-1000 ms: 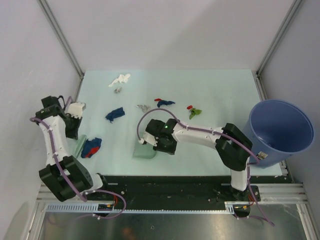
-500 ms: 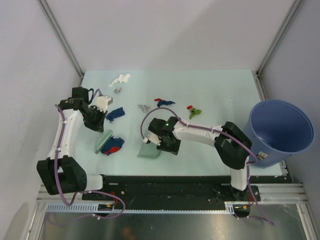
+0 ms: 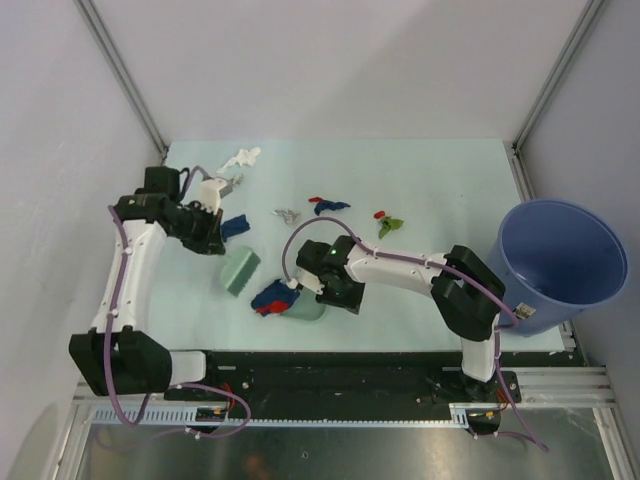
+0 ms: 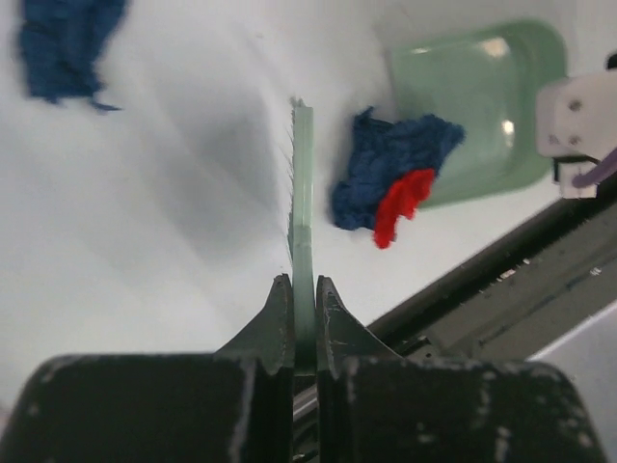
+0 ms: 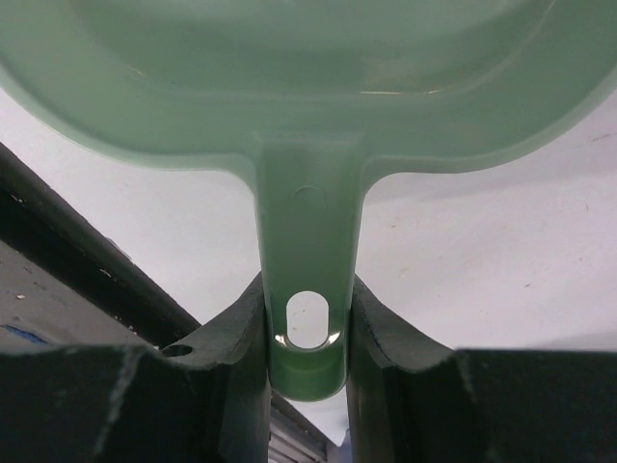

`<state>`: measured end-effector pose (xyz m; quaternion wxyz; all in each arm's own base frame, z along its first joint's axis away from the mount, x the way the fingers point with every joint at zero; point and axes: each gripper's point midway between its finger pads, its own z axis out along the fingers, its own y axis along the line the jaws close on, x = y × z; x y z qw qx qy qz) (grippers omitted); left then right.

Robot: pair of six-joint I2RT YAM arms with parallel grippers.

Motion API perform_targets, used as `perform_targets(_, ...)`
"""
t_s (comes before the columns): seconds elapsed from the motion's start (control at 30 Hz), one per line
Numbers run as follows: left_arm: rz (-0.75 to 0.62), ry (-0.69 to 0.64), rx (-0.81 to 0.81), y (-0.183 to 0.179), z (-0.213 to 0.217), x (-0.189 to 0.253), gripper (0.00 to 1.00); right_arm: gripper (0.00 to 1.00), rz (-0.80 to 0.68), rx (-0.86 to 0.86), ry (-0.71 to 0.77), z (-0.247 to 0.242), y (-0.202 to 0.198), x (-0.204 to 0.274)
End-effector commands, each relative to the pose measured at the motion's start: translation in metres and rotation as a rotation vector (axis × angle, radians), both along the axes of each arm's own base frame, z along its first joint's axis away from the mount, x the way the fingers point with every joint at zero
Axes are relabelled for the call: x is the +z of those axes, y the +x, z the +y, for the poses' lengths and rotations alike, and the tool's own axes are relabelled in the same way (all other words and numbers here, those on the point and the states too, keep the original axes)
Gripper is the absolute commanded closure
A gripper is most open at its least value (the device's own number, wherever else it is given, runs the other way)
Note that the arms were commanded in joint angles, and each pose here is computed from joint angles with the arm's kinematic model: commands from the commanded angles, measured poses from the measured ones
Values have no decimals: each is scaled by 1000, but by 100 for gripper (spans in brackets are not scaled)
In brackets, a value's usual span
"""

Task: Sweep away the paper scraps from the table

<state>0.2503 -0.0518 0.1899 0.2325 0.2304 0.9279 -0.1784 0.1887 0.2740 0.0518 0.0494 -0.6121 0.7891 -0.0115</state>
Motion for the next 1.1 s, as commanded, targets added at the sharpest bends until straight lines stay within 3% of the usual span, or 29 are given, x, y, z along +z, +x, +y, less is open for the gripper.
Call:
perform_targets(0.0,-156,94,91,6,25,41,100,100,-32,-12,-11,-5,-6,21)
perform_targets(0.07,-163,171,113,1,40,37,100,100,-28,-4,-17,-4,-9,18)
perform_targets(0.2,-14,194,120,-24,44,-14,100,100,-65,-8,-66,-5,-2,11)
perform_targets(0.33,85,128,55,-38,22,-42,100,100,-59,4,-91,10,-2,6)
perform_targets(0.5,57,34,-54,-27,-11,-31,100,100,-64,29,-46,39,3,3)
perform_targets(0.7,118,-152,-186,-28,-65,-25,100,100,-114,9,87,68,14,17)
perform_targets(0.83,44,-175,-196,-21,-69,-3,100,100,-121,-16,161,68,16,30)
perform_targets(1.07,-143,-23,-136,-8,-39,29,100,100,-95,-79,202,43,5,50)
